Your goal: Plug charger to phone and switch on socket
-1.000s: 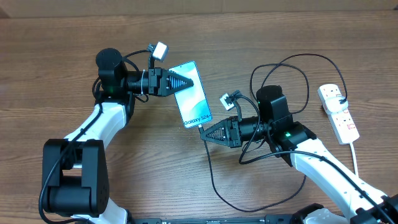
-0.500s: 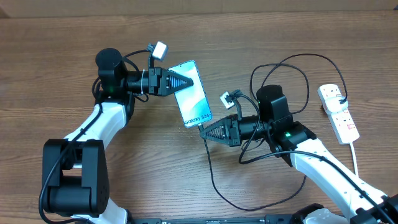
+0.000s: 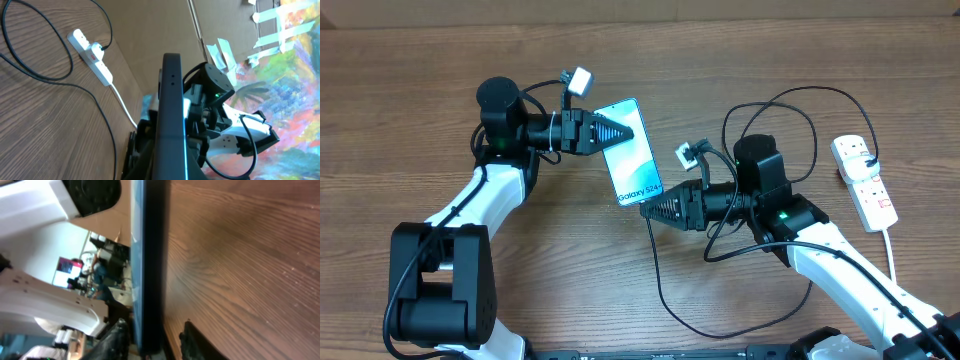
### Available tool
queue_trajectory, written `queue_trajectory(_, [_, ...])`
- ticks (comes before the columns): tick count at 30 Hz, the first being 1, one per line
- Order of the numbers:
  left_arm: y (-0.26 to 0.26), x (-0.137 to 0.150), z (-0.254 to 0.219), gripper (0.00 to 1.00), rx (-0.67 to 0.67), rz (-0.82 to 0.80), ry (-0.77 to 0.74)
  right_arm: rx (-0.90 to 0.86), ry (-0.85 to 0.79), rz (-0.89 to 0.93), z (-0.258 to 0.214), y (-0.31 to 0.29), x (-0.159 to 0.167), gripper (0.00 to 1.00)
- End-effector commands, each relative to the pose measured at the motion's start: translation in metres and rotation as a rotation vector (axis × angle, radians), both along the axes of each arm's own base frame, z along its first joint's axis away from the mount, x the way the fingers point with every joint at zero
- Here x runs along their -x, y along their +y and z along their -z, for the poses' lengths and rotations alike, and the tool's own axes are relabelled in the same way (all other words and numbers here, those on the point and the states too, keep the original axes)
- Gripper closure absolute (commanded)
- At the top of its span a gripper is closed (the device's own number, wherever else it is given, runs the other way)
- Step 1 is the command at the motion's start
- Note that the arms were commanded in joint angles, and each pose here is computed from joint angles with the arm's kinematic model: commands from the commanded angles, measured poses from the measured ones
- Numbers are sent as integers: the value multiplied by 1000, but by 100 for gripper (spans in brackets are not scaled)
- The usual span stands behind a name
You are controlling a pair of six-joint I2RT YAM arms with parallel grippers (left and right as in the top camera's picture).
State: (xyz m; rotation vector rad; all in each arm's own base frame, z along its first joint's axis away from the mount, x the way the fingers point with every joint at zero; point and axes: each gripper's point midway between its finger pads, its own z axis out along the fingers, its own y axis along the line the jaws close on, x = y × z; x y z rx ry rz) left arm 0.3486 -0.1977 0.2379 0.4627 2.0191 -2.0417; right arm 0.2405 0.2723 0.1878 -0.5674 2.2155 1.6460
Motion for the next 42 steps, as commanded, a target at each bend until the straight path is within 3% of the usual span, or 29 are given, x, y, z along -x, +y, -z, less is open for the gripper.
queue_trajectory(1, [-1,2,-6,96,7,28,-74,6,-26,-9,-3,0,-1,54])
queue_trajectory(3, [-1,2,-6,96,8,28,-87,-1,-40,-25,-6,0,2,38])
queue_trajectory(8, [-2,2,-6,96,10,25,-118,-11,-101,-4,-26,-5,8,18])
queue_trajectory(12, [-2,-2,-5,96,8,3,-119,75,-145,127,-35,-22,7,16])
queue_trajectory(15, [-2,-3,-5,96,7,-5,-120,258,-193,303,-22,-49,3,15])
queue_trajectory(18, [-2,-5,-5,96,6,-16,-120,452,-269,483,-11,-75,-4,7])
queue_trajectory(19, [-2,-6,-5,96,5,-21,-120,482,-294,502,-10,-75,-3,0])
queue_trajectory(24, [-3,-10,-5,96,3,-44,-119,562,-387,526,-3,-51,2,0])
queue_trajectory(28, [-3,-10,-5,96,3,-44,-108,672,-445,654,13,-43,-8,10])
queue_trajectory(32, [-3,-10,-5,96,3,-42,-108,675,-477,626,26,-17,-8,25])
queue_trajectory(37, [-3,-9,-5,96,3,-39,-112,661,-502,662,25,-9,-17,54])
queue_trajectory(42, [-3,-8,-5,96,4,-36,-125,632,-509,676,12,-8,-18,64])
